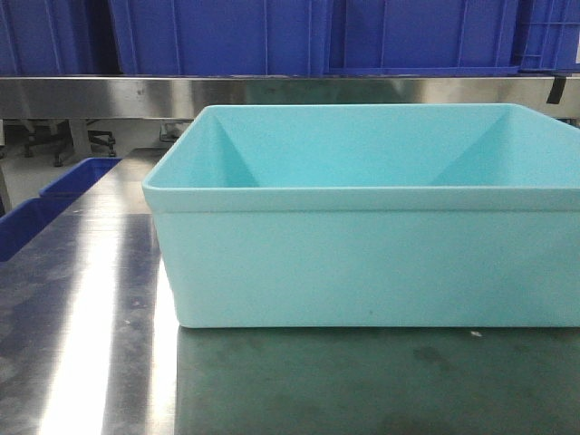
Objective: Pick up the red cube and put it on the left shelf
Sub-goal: 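Move the right gripper over the teal tub toward the red cube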
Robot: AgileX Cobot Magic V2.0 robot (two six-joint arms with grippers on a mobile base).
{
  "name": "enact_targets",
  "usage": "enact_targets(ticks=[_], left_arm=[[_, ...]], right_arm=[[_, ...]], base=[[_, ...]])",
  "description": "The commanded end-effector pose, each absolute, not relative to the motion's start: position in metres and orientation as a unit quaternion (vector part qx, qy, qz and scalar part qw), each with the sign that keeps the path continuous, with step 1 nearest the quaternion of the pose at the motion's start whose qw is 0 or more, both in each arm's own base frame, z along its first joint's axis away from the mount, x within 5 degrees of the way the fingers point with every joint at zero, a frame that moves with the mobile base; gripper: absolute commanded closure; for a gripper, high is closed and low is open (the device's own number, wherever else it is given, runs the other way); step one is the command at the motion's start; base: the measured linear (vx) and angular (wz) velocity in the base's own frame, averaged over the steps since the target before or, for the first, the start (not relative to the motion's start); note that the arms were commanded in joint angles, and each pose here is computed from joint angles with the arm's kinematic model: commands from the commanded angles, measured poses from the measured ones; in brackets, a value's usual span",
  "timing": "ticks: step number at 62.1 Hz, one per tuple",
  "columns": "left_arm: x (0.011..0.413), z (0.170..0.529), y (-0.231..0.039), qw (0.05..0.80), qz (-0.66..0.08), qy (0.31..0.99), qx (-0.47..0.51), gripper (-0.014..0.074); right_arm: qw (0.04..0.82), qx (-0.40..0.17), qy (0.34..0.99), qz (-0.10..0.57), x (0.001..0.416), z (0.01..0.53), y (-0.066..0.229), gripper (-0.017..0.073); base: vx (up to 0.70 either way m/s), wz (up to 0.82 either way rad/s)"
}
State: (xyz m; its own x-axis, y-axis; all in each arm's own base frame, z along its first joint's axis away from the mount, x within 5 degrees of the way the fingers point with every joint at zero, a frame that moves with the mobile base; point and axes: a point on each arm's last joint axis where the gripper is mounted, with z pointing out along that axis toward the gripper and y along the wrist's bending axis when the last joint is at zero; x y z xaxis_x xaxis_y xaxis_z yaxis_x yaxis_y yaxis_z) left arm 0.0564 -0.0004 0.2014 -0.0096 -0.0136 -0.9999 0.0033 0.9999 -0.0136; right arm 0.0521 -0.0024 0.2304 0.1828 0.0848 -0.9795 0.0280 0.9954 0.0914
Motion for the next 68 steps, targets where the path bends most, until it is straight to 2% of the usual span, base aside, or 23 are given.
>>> enact_targets(ticks=[1, 13, 21, 31, 41, 48, 55, 68], left_arm=[[0.056, 0.201, 0.0, 0.728, -0.01, 0.686, -0.009, 0.0503], [0.056, 0.201, 0.0, 0.728, -0.01, 0.686, -0.009, 0.0503], [0.056, 0.201, 0.0, 0.728, -0.01, 0.686, -0.009, 0.0503], [0.056, 0.201, 0.0, 0.728, -0.01, 0.686, -0.009, 0.0503], [0.056, 0.201, 0.0, 0.728, -0.01, 0.686, -0.009, 0.0503], [0.056, 0.201, 0.0, 0.728, -0.01, 0.686, -0.009, 0.0503], [0.056, 0.201, 0.0, 0.728, -0.01, 0.686, -0.009, 0.0503], [0.056, 0.201, 0.0, 0.728, -0.01, 0.686, -0.009, 0.0503]], right_arm=[[0.815, 0.029, 0.578, 0.002, 0.039, 0.277, -0.002, 0.0511], [0.772, 0.022, 0.635, -0.007, 0.038, 0.345, -0.002, 0.0511], [0.73, 0.008, 0.683, 0.018, 0.055, 0.388, 0.001, 0.0511], [0.688, -0.046, 0.721, 0.068, 0.088, 0.424, 0.014, 0.0511], [0.618, -0.126, 0.767, 0.116, 0.133, 0.444, 0.048, 0.0511], [0.557, -0.182, 0.798, 0.139, 0.17, 0.439, 0.086, 0.051], [0.493, -0.215, 0.833, 0.131, 0.209, 0.42, 0.119, 0.051], [0.364, -0.158, 0.911, 0.111, 0.27, 0.372, 0.15, 0.0506]], base=[[0.0, 0.0], [0.0, 0.0], [0.0, 0.0], [0.0, 0.0], [0.0, 0.0], [0.0, 0.0], [0.0, 0.0], [0.0, 0.0]])
